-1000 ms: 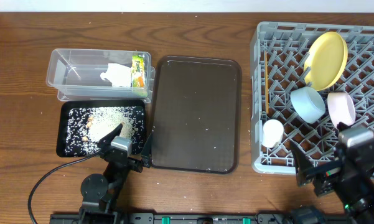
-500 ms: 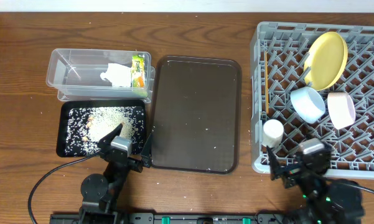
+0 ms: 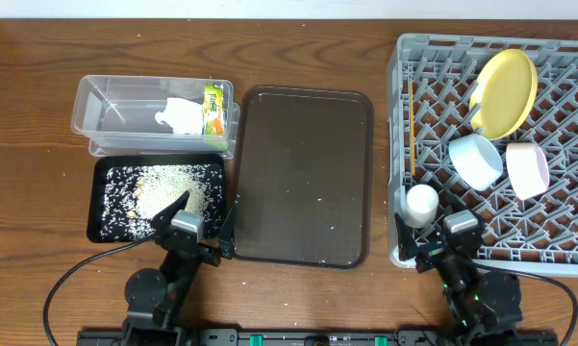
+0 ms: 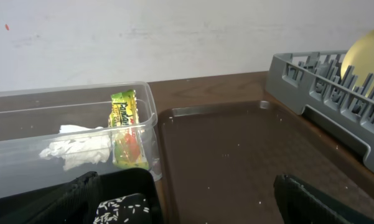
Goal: Sort waste into correct bins and load items into the dishwasher rack
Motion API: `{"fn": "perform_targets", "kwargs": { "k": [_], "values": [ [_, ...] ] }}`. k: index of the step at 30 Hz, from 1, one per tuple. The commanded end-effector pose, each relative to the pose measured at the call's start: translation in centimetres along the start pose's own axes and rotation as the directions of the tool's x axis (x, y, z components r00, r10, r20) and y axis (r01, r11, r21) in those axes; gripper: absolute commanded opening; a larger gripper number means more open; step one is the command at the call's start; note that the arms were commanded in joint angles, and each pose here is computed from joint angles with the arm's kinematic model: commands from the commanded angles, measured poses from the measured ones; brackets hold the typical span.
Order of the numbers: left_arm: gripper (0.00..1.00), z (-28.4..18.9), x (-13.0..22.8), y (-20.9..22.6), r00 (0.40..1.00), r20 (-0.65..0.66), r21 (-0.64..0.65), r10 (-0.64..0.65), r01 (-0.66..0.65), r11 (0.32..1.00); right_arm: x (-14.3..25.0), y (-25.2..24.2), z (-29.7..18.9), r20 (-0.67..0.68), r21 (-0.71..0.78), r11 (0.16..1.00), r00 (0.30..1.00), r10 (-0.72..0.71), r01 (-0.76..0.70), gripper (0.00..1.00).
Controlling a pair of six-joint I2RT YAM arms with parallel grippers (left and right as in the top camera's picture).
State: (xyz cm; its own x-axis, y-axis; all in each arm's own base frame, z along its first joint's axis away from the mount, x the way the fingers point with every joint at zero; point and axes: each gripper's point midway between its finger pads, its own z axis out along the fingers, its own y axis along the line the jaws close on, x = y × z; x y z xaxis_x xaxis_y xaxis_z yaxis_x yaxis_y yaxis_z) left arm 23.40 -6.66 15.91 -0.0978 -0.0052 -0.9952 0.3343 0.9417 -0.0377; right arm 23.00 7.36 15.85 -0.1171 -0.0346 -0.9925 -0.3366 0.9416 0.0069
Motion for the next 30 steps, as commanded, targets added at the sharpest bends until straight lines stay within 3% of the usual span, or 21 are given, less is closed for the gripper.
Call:
{"fn": "perform_targets", "kwargs": {
  "k": [1, 30],
  "values": [
    [0.91, 0.18, 1.53, -0.16, 0.999, -0.034, 0.011, -0.005, 0.006, 1.000, -0.16, -0.50, 0.31, 0.048, 0.016, 1.000, 0.999, 0.018, -0.019, 0.99],
    [0.91, 0.18, 1.53, -0.16, 0.999, -0.034, 0.011, -0.005, 0.006, 1.000, -0.17, -0.48, 0.42, 0.061, 0.014, 1.000, 0.998, 0.016, -0.017, 0.99]
  ]
}}
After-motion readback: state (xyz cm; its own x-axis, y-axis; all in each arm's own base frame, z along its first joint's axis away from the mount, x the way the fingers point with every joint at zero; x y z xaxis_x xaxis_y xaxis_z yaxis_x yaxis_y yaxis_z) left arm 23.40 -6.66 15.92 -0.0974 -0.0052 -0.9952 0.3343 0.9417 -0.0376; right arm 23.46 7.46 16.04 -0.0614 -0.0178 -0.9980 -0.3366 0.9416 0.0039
